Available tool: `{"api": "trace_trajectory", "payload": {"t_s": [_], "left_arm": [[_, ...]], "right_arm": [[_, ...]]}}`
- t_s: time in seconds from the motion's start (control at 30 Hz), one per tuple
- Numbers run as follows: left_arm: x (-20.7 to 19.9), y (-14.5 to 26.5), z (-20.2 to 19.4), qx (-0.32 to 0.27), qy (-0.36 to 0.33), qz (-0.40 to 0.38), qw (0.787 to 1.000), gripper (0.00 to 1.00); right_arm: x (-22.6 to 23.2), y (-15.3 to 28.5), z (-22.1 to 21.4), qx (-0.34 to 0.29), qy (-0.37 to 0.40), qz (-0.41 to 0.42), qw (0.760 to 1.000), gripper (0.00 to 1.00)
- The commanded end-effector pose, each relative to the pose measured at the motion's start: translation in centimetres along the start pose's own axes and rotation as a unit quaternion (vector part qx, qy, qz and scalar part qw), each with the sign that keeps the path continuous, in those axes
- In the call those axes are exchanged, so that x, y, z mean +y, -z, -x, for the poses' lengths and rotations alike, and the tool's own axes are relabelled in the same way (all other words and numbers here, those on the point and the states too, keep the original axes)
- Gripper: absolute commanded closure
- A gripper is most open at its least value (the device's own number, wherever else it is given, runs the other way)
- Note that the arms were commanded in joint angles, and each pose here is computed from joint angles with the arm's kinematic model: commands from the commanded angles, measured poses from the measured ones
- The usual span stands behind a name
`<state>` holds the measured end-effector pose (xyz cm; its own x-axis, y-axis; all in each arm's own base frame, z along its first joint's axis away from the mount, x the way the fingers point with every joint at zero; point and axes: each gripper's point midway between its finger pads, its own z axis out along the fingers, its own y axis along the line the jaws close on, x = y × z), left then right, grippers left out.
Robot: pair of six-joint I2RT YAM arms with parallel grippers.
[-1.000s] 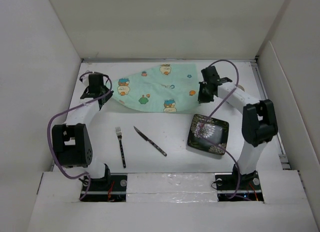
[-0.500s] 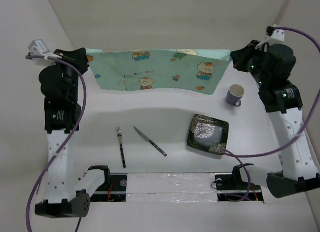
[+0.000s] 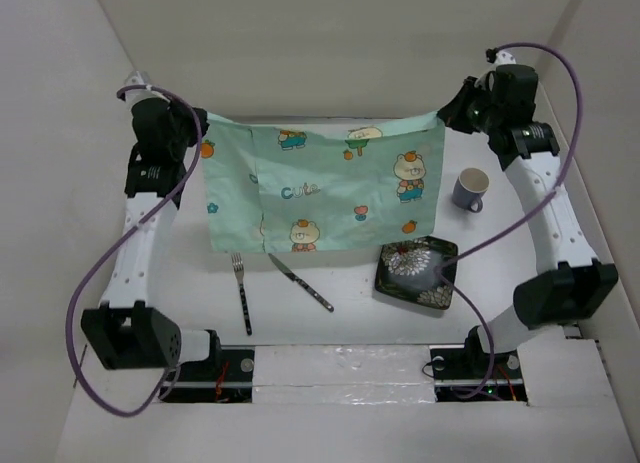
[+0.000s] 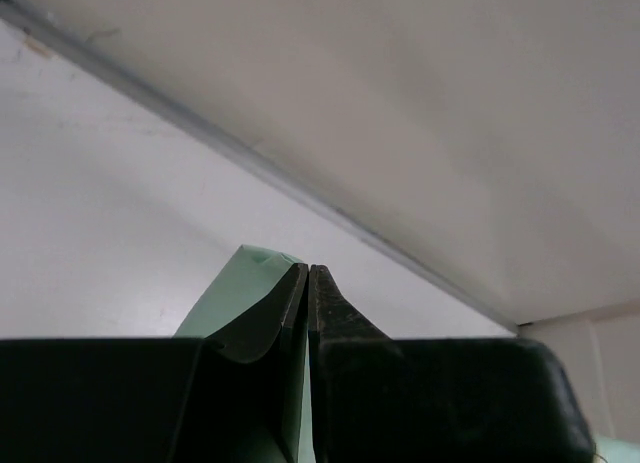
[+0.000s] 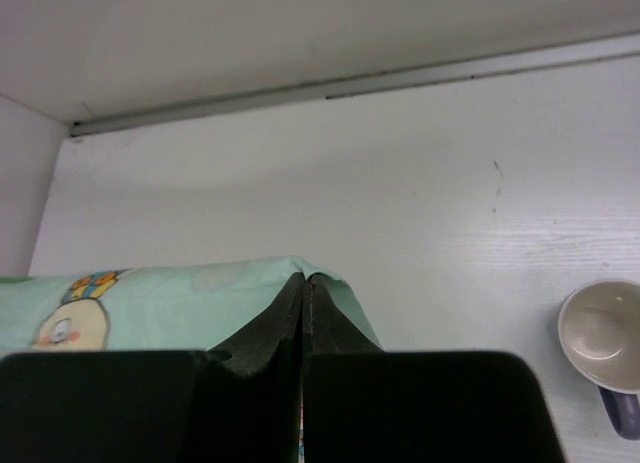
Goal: Set the dinner table for one person
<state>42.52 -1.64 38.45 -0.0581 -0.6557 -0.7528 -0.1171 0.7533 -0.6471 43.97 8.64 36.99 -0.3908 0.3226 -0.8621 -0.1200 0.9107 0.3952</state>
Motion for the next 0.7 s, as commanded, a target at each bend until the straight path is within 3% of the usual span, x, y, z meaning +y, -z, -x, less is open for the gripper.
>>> {"api": "trace_trajectory", "payload": {"t_s": [0.0, 0.2, 0.3, 0.33, 0.37, 0.43, 0.47, 0.53, 0.67], "left_arm": [[-1.7, -1.2, 1.7, -0.008, -0.013, -0.018, 1.0, 1.0], [-4.6, -1.1, 4.6, -0.024, -0.02, -0.043, 0.999, 1.0], [-4.2, -0.1, 4.0, -0.022, -0.018, -0.046, 0.999, 1.0], [-2.6, -0.4, 2.1, -0.004, -0.018, -0.031, 0.999, 1.0], [-2.5, 0.3, 2.0, -0.01, -0.016, -0.036, 0.999, 1.0], [0.2, 0.3, -1.4, 0.024, -0.008, -0.015, 1.0, 1.0], [0.3, 1.0, -1.9, 0.024, -0.005, -0.022, 0.999, 1.0], [4.0, 1.2, -6.5, 0.065, 0.015, 0.008, 0.998, 1.0], [7.8, 2.5, -10.7, 0.08, 0.043, 0.034, 0.995, 1.0]], "right_arm": [[2.6, 0.2, 5.1, -0.05, 0.019, 0.049, 0.997, 1.0], [2.7, -1.1, 7.7, -0.054, 0.017, 0.05, 0.997, 1.0], [2.2, -0.8, 5.9, -0.047, 0.012, 0.051, 0.998, 1.0], [2.1, -0.9, 5.5, -0.052, 0.012, 0.055, 0.997, 1.0], [0.6, -2.1, 1.8, -0.016, 0.0, 0.044, 0.999, 1.0], [0.0, -1.7, 0.5, -0.027, -0.009, 0.05, 0.998, 1.0], [-1.5, -2.7, -3.9, 0.015, -0.024, 0.045, 0.999, 1.0], [-2.3, -3.0, -6.0, 0.017, -0.037, 0.049, 0.998, 1.0], [-4.9, -4.4, -12.7, 0.078, -0.062, 0.044, 0.994, 1.0]]}}
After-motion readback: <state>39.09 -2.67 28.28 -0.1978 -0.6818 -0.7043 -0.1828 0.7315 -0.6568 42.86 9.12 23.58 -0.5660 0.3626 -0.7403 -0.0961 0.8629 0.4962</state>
